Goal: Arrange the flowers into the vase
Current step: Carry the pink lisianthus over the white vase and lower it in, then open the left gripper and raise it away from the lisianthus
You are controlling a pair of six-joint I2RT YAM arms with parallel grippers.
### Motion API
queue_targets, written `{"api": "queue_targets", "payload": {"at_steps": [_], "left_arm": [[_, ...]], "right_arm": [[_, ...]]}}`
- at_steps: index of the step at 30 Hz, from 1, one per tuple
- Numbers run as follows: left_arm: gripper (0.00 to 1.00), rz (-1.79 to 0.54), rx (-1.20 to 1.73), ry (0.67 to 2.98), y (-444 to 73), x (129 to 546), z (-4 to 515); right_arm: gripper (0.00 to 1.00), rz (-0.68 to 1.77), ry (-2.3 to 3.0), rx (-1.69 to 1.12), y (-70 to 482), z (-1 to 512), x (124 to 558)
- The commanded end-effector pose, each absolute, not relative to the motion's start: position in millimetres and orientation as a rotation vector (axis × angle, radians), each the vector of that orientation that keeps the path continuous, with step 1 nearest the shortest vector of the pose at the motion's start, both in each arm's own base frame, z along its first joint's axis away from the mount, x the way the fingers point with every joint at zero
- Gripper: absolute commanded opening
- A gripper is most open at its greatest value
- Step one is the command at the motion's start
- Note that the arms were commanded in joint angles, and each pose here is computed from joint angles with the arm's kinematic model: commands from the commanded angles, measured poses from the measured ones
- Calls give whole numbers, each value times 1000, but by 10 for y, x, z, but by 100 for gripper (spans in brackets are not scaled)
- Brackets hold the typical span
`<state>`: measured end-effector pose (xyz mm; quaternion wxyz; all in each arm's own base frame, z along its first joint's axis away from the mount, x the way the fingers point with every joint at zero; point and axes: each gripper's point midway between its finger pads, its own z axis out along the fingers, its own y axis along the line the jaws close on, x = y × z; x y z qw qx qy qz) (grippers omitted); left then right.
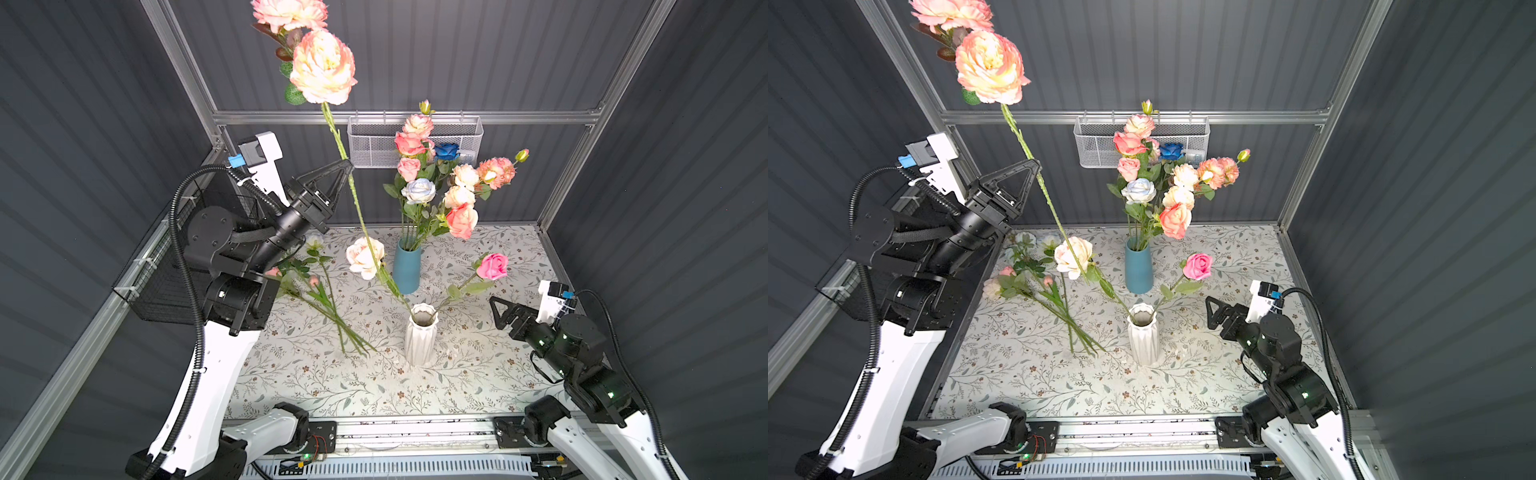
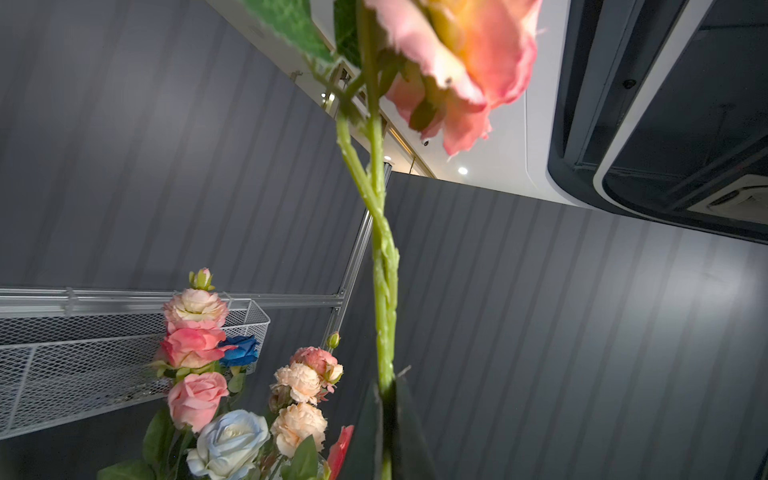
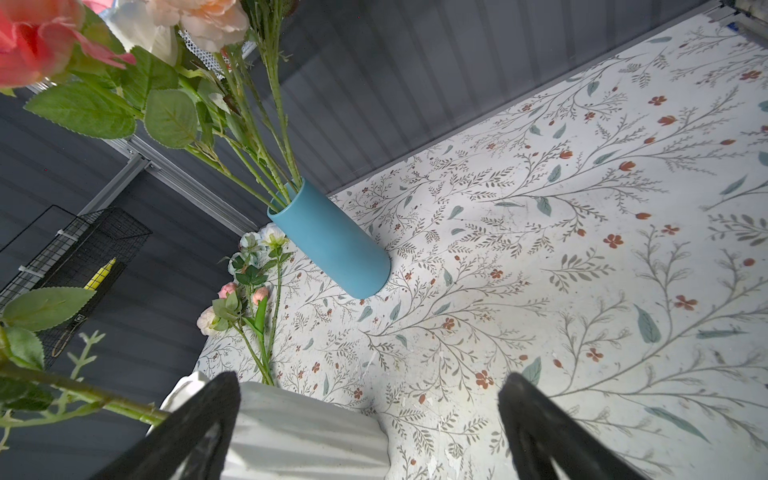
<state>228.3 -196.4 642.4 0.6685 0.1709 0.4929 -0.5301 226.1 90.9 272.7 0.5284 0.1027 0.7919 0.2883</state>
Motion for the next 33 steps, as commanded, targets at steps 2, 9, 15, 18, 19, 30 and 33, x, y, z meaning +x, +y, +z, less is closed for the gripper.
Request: {"api": "queue_targets", "payload": {"at_steps": [2, 9, 15, 18, 19, 30, 33], "left_arm": [[0, -1252, 526, 1013, -2261, 1896, 6516], [0, -1177, 655, 1059, -2981, 1731, 6165], [0, -1089, 643, 1063, -3216, 1819, 5809], [0, -1070, 640, 1076, -3341, 1875, 5666], [0, -1060, 640, 1080, -3377, 1891, 5618], [0, -967, 610, 1163, -3489, 2082, 5009], [0, -949, 601, 1168, -3498, 2121, 4927]], "right_arm": [[99, 684, 1867, 251, 889, 2793, 2278], [99, 679, 1867, 246, 887, 2792, 2275], [99, 671, 1846, 239, 854, 2838, 2233], [99, 657, 1845, 231, 834, 2858, 2212], [99, 653, 1842, 229, 825, 2863, 2203], [99, 656, 1810, 226, 782, 2942, 2125], [99, 659, 1809, 226, 779, 2953, 2114]]}}
